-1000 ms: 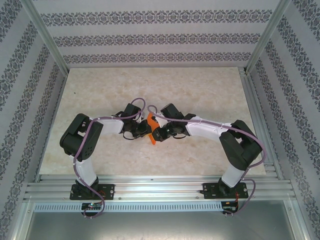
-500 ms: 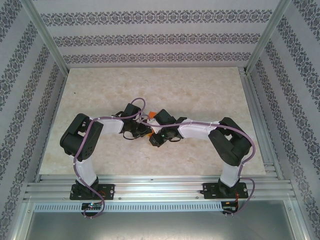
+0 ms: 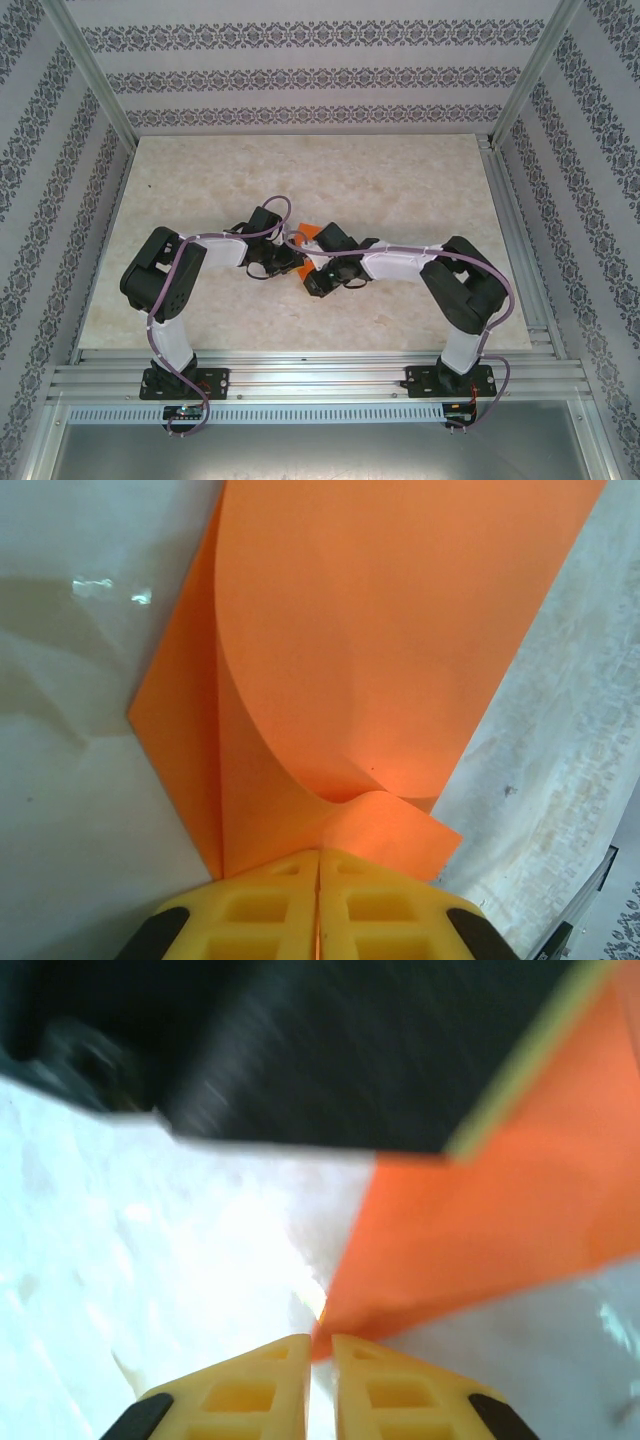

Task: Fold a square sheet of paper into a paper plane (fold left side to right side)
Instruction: Third fold the triangle at the center of the table.

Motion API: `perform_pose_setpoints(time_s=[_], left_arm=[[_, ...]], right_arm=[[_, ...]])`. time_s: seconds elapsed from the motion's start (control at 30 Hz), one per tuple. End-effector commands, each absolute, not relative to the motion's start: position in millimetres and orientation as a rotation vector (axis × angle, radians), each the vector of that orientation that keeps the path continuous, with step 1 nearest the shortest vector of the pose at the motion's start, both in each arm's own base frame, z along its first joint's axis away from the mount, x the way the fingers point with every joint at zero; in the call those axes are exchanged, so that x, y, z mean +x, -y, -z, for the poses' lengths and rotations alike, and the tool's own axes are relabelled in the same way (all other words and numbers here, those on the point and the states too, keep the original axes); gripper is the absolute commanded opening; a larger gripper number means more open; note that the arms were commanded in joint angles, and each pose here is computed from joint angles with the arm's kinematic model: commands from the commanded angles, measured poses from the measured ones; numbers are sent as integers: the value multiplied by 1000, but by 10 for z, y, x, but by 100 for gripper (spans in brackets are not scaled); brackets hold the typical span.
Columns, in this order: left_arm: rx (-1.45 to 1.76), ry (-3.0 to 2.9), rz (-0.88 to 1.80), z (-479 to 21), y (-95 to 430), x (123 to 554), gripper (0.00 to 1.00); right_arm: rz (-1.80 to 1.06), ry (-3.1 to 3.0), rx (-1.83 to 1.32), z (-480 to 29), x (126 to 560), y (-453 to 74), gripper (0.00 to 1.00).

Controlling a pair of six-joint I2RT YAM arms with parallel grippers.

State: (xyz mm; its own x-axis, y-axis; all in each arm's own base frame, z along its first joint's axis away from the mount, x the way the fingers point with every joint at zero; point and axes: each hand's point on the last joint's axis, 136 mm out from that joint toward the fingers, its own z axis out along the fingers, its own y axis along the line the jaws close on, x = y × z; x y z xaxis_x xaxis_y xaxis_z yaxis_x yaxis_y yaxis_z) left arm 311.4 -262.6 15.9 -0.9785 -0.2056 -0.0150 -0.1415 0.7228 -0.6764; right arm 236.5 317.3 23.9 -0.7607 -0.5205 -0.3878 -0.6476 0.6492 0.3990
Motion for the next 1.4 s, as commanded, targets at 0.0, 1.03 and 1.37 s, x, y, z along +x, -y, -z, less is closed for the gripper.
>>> perform_pose_setpoints(time_s=[0.0, 1.03, 1.37], left_arm=[[-336, -2991, 881, 278, 2417, 2856, 7], [-342, -2983, 875, 268, 2428, 2876, 7], [-355, -2977, 877, 261, 2446, 2907, 8]], right_arm=[[-1015, -2549, -791, -648, 2508, -3231, 17], [-1149, -2723, -383, -378, 3021, -3131, 10], [-1080, -2790, -403, -172, 3039, -3085, 10]])
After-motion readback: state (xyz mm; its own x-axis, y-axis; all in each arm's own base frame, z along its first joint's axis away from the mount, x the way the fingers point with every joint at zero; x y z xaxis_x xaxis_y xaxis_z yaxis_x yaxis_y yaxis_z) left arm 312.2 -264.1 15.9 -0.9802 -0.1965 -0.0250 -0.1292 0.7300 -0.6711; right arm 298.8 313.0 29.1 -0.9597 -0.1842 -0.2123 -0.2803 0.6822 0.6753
